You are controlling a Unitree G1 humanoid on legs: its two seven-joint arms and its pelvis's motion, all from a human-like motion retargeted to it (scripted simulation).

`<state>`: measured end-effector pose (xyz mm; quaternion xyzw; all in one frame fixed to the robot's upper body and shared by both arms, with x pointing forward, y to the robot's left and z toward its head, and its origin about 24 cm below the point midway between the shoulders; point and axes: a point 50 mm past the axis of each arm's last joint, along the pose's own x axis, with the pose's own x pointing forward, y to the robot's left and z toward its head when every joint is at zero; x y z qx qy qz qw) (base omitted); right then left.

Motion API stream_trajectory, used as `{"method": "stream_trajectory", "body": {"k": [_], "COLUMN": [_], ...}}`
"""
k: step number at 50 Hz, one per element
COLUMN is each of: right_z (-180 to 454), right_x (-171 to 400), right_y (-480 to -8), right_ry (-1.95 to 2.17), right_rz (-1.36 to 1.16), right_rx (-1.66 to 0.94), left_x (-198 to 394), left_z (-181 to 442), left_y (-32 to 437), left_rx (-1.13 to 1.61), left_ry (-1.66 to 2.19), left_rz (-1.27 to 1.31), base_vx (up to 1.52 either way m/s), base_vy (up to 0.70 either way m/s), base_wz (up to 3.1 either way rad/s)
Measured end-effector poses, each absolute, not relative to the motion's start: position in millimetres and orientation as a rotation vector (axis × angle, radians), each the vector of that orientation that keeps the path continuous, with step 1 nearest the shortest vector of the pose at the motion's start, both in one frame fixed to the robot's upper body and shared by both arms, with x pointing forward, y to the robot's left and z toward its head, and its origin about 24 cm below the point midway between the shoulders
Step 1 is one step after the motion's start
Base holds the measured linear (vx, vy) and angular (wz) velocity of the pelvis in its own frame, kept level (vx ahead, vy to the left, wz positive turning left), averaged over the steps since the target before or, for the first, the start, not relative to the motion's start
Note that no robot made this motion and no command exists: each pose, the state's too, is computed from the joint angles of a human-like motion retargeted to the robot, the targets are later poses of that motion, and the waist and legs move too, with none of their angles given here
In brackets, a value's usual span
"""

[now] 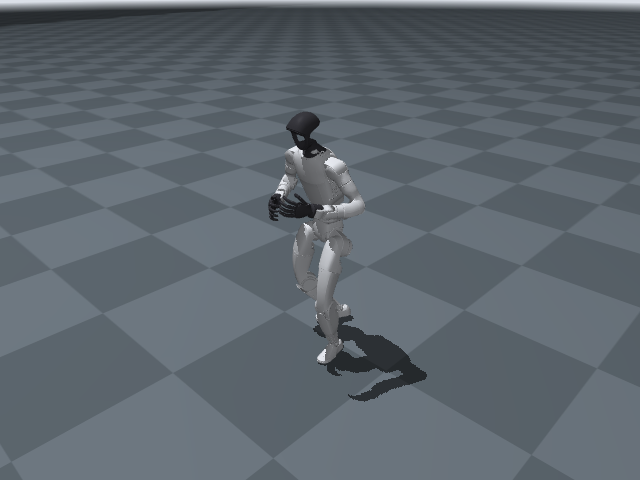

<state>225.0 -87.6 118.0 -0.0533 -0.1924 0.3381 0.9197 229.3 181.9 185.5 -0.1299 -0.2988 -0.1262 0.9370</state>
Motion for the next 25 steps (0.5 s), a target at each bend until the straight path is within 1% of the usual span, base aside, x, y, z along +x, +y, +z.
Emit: {"method": "stream_trajectory", "body": {"k": [3, 5, 8, 10, 12, 15, 17, 19, 20, 23, 25], "right_z": [87, 75, 64, 56, 49, 41, 34, 40, 51, 112, 158], "right_x": [214, 205, 190, 182, 176, 178, 193, 221, 237, 254, 246], "right_y": [-141, -162, -173, -174, -172, -167, -159, -148, -142, -106, -89], "right_ry": [-0.19, -0.097, -0.008, 0.022, 0.055, 0.064, 0.065, -0.004, -0.069, -0.32, -0.51], "right_rz": [0.567, 0.519, 0.534, 0.515, 0.506, 0.463, 0.433, 0.416, 0.413, 0.461, 0.534], "right_rx": [-0.171, -0.186, -0.177, -0.156, -0.096, -0.044, -0.049, -0.141, -0.193, 0.032, 0.161], "left_x": [227, 225, 219, 219, 222, 230, 235, 234, 231, 203, 182], "left_z": [170, 156, 140, 137, 137, 139, 123, 100, 89, 78, 78], "left_y": [176, 174, 168, 168, 161, 166, 179, 200, 210, 231, 243], "left_rx": [-0.201, -0.189, -0.196, -0.212, -0.245, -0.313, -0.38, -0.452, -0.489, -0.653, -0.659], "left_ry": [-0.513, -0.454, -0.415, -0.424, -0.402, -0.411, -0.357, -0.281, -0.252, -0.241, -0.236], "left_rz": [-0.336, -0.349, -0.348, -0.29, -0.372, -0.34, -0.198, 0.019, 0.128, 0.245, 0.263], "base_vx": [0.28, 0.35, 0.38, 0.35, 0.33, 0.27, 0.2, 0.2, 0.23, 0.31, 0.4], "base_vy": [0.0, -0.05, -0.08, -0.09, -0.06, 0.01, 0.05, 0.03, 0.0, -0.03, -0.04], "base_wz": [-2.34, -3.21, -4.26, -4.91, -4.92, -5.14, -5.32, -5.19, -4.78, -4.33, -3.89]}}
